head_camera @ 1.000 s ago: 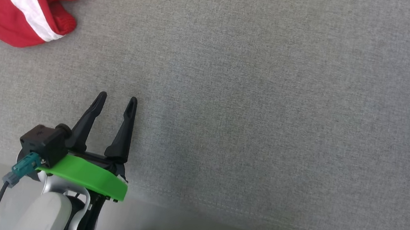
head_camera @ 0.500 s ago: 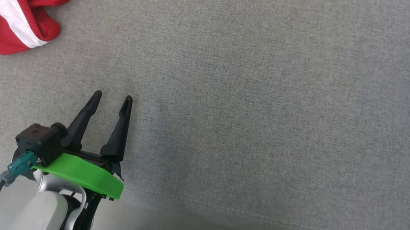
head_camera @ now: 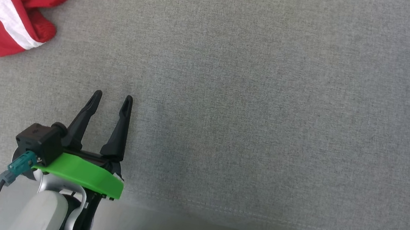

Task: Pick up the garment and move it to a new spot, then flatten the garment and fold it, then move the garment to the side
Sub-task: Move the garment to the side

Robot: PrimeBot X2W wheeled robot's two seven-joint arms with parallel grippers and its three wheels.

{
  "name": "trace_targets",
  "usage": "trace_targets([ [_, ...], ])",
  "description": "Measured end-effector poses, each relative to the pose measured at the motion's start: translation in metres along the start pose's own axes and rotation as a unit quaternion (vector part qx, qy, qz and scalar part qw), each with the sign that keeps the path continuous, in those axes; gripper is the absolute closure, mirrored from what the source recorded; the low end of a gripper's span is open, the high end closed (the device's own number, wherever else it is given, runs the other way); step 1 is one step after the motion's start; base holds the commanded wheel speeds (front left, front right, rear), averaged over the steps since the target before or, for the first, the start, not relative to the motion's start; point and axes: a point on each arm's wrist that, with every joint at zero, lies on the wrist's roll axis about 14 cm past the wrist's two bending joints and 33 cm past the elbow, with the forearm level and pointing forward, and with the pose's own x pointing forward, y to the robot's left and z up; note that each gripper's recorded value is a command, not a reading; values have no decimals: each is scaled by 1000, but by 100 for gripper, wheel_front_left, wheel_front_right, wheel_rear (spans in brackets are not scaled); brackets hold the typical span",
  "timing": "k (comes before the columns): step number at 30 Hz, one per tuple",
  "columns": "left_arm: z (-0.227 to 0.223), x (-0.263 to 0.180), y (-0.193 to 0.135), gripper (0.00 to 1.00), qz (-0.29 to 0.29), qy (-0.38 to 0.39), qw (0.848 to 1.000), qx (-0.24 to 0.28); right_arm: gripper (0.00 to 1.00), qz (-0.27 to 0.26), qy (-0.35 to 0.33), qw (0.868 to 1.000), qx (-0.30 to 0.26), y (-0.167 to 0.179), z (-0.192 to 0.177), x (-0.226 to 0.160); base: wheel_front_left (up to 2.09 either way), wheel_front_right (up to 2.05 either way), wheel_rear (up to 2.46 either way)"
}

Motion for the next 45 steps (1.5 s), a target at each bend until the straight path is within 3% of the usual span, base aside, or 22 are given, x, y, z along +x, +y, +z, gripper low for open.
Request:
trace_targets([
  [2,0,0,0,0,0,-1,1000,0,64,0,-2,1000,-1,0,0,0,0,0,0],
  [3,1,0,0,0,0,-1,1000,0,65,0,-1,1000,-1,0,0,0,0,0,0],
  [11,2,-1,-1,0,-1,-3,1000,1,51,-1,1,1000,-2,-1,0,-2,0,0,0],
  [29,6,-2,-3,0,-5,-9,1000,1,53,7,6,1000,-1,5,-1,-5,0,0,0],
  [32,7,-2,-3,0,-5,-10,1000,1,67,7,7,1000,2,4,-2,-6,0,0,0],
  [34,7,-2,-3,0,-5,-10,1000,1,93,7,8,1000,2,4,-3,-6,0,0,0],
  [35,7,-2,-3,0,-5,-10,1000,1,100,7,9,1000,2,4,-3,-6,0,0,0],
  [45,6,-3,-2,0,-2,-9,1000,2,100,3,-2,1000,15,3,1,-3,0,0,0],
])
